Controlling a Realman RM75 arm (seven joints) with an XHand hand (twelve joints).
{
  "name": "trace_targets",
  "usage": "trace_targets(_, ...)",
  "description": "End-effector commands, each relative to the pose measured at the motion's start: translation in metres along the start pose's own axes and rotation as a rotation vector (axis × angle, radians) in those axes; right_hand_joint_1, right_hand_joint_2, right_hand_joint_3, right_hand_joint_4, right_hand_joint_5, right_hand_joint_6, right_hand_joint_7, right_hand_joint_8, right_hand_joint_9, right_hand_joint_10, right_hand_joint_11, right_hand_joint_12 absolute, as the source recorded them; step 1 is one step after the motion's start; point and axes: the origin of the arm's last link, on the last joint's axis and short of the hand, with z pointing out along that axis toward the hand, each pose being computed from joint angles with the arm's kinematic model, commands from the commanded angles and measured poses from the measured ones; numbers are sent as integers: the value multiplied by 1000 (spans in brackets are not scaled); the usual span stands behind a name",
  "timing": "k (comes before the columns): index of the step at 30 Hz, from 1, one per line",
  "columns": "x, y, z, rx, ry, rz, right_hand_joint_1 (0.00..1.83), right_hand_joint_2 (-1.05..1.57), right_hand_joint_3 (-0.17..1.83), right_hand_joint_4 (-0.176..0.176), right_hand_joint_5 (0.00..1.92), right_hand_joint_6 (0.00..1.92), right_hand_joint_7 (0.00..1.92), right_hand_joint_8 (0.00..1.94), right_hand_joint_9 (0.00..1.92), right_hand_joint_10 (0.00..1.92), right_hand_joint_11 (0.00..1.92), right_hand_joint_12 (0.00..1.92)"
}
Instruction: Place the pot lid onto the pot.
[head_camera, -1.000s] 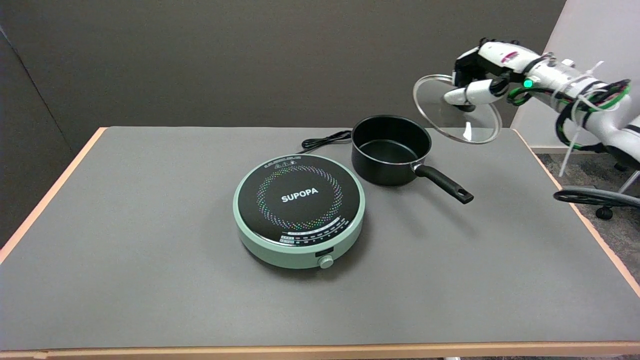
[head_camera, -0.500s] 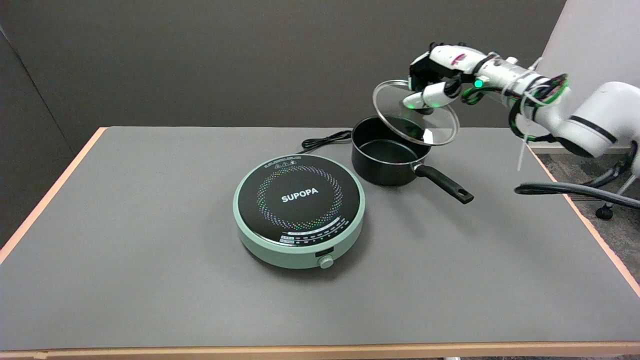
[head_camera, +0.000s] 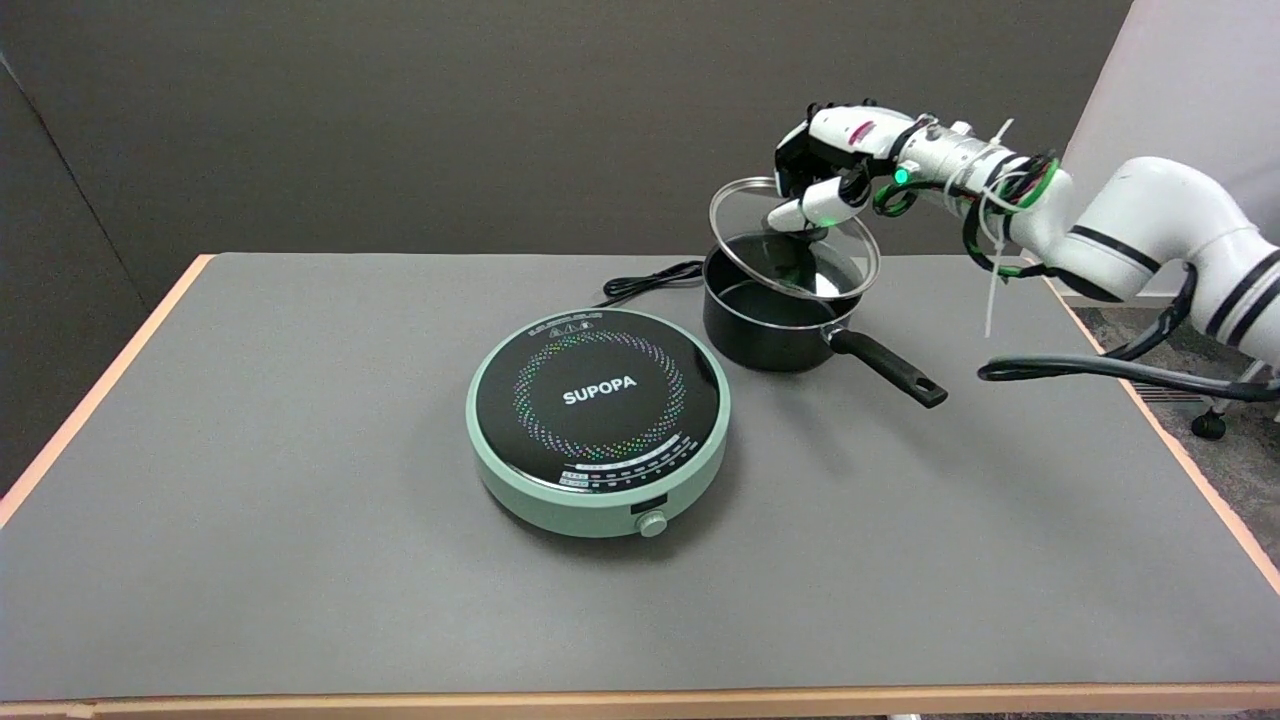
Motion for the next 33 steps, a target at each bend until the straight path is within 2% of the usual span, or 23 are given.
trace_targets(1, -18, -7, 29, 13, -61, -57, 1194, 1080, 223, -34, 734, 1322, 958, 1146, 896, 1720, 281, 1921)
trace_targets(18, -26, 0, 45, 7, -89, -97, 1193, 1081, 221, -32, 734, 1327, 959, 1141, 893, 1711, 282, 1921)
trace_targets(33, -40, 10, 43, -14, -125, -109, 1191, 1082, 221, -28, 734, 1331, 957, 1141, 892, 1707, 288, 1921)
